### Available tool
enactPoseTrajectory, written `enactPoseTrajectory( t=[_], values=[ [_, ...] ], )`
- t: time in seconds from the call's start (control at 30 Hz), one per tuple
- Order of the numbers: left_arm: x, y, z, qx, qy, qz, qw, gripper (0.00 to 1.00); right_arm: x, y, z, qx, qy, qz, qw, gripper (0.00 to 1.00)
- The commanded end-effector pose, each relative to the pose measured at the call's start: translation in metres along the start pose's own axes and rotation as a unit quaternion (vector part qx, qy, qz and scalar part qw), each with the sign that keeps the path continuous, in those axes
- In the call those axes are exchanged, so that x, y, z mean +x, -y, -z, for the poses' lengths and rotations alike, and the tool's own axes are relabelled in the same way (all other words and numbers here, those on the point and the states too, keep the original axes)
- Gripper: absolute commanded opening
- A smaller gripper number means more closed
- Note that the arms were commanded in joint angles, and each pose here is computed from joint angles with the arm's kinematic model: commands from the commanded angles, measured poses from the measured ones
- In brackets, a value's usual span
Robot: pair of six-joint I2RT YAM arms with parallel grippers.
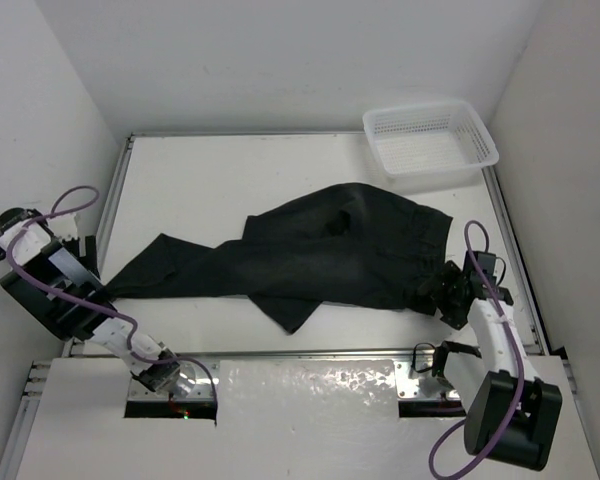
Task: Fold and stack the trousers
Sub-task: Flatten the trousers out
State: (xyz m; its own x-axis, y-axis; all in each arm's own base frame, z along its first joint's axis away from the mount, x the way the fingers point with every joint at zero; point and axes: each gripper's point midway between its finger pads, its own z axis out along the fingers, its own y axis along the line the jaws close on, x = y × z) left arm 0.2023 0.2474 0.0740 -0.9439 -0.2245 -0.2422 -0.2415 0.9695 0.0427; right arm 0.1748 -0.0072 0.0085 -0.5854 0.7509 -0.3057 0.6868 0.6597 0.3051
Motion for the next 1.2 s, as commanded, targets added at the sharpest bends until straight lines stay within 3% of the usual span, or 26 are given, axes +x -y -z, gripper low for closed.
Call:
enactPoseTrajectory(
  t=[0.0,0.07,0.13,0.17,0.23,0.33,0.5,0.53,0.6,0.63,0.67,0.73,0.77,0.83,0.9,0.97,1.03,1.07,1.1,1.17],
  values=[
    [-0.008,0.028,0.002,0.067,0.055,-0.088,0.992,0.79,-0.014,-0.016,-0.011,-0.038,0.027,-0.019,0.999,0.83],
    [-0.002,0.046,0.014,0.093,0.077,-0.170,0.978,0.80,-0.009,-0.015,-0.016,-0.035,0.012,-0.021,0.999,0.83],
    [0.015,0.054,0.015,0.090,0.083,-0.304,0.945,0.81,-0.005,-0.014,-0.022,-0.034,-0.001,-0.022,0.999,0.84],
    [0.034,0.053,0.002,0.076,0.054,-0.345,0.934,0.82,-0.002,-0.015,-0.024,-0.037,-0.006,-0.021,0.999,0.84],
    [0.027,0.034,-0.004,0.001,0.037,-0.383,0.923,0.83,0.003,-0.012,-0.028,-0.028,-0.019,-0.019,0.999,0.83],
    [0.013,0.017,-0.017,-0.048,0.022,-0.385,0.921,0.83,0.005,-0.006,-0.030,-0.012,-0.020,-0.012,1.000,0.80],
    [-0.004,0.024,-0.031,-0.067,0.029,-0.396,0.915,0.84,0.006,0.002,-0.027,0.004,-0.016,-0.003,1.000,0.72],
    [-0.005,0.025,-0.034,-0.067,0.028,-0.393,0.917,0.83,0.006,0.004,-0.028,0.008,-0.013,-0.002,1.000,0.68],
    [-0.007,0.034,-0.039,-0.043,0.035,-0.372,0.927,0.73,0.000,0.008,-0.030,0.016,0.009,0.001,1.000,0.46],
    [-0.008,0.036,-0.041,-0.032,0.035,-0.372,0.927,0.67,0.000,0.010,-0.030,0.020,0.011,0.001,1.000,0.46],
    [-0.007,0.040,-0.042,-0.021,0.035,-0.362,0.931,0.55,-0.006,0.010,-0.031,0.023,0.025,0.001,0.999,0.30],
    [-0.008,0.047,-0.044,0.002,0.038,-0.349,0.936,0.42,-0.018,0.011,-0.033,0.032,0.047,0.003,0.998,0.17],
    [-0.005,0.050,-0.045,0.015,0.033,-0.343,0.939,0.23,-0.021,0.012,-0.033,0.036,0.050,0.005,0.998,0.05],
    [-0.007,0.051,-0.042,0.025,0.034,-0.333,0.942,0.00,-0.031,0.009,-0.031,0.044,0.055,0.013,0.997,0.00],
    [-0.007,0.046,-0.037,0.025,0.038,-0.314,0.948,0.00,-0.038,0.007,-0.028,0.047,0.058,0.019,0.997,0.00],
    [-0.015,0.031,-0.026,0.030,0.043,-0.241,0.969,0.00,-0.054,-0.001,-0.019,0.044,0.077,0.028,0.996,0.00],
    [-0.053,0.012,0.005,0.046,0.091,-0.163,0.981,0.00,-0.073,-0.006,-0.005,0.044,0.107,0.031,0.993,0.00],
    [-0.031,0.012,0.000,0.108,0.047,-0.105,0.987,0.00,-0.079,-0.007,0.001,0.043,0.117,0.028,0.992,0.00],
    [-0.057,0.000,0.022,0.119,0.080,-0.084,0.986,0.00,-0.091,-0.014,0.011,0.035,0.135,0.031,0.990,0.00],
    [-0.037,-0.003,0.018,0.172,0.026,-0.006,0.985,0.00,-0.094,-0.010,0.018,0.037,0.132,0.020,0.990,0.00]
  ],
)
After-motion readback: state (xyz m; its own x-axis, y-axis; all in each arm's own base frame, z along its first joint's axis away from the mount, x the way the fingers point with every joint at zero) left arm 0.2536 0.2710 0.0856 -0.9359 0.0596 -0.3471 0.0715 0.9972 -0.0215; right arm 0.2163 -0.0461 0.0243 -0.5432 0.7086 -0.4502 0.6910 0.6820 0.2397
